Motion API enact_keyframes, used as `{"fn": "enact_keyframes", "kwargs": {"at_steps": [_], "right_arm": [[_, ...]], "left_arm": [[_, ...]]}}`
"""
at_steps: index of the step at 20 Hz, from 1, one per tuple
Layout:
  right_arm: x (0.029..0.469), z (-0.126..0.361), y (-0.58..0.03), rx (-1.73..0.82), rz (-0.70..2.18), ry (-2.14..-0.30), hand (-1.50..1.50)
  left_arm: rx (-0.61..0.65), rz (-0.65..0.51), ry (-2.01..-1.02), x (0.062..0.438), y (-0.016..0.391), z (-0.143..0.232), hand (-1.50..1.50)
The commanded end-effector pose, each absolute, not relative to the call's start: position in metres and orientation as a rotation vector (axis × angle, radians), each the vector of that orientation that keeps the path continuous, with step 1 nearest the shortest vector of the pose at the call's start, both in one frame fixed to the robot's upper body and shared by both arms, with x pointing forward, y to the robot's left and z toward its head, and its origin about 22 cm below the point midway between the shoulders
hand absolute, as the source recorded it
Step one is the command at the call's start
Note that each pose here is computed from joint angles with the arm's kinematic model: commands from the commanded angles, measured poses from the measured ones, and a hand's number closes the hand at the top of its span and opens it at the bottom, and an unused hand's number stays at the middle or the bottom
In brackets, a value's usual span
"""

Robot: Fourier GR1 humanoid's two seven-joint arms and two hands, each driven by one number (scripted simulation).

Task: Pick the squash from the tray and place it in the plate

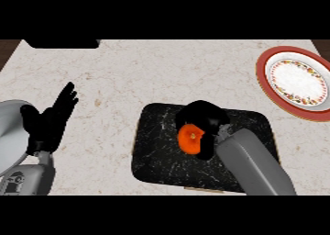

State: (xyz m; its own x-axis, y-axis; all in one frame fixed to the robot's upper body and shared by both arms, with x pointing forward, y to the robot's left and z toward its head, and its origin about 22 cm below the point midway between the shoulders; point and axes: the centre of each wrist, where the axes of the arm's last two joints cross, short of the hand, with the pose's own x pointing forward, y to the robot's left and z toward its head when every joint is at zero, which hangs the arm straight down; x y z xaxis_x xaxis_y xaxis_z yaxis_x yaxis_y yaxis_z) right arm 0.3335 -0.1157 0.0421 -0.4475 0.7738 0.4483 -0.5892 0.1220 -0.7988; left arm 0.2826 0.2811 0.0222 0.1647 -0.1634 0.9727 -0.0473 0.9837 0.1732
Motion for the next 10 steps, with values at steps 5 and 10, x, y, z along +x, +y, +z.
{"fn": "enact_keyframes", "kwargs": {"at_steps": [5,10], "right_arm": [[0.367,0.046,-0.127,-0.395,1.237,-1.256,1.5],[0.393,0.063,-0.132,-0.738,0.919,-1.184,1.5]], "left_arm": [[0.162,-0.09,-1.394,0.278,0.298,0.018,0.0],[0.148,-0.096,-1.421,0.288,0.283,0.026,0.0]]}}
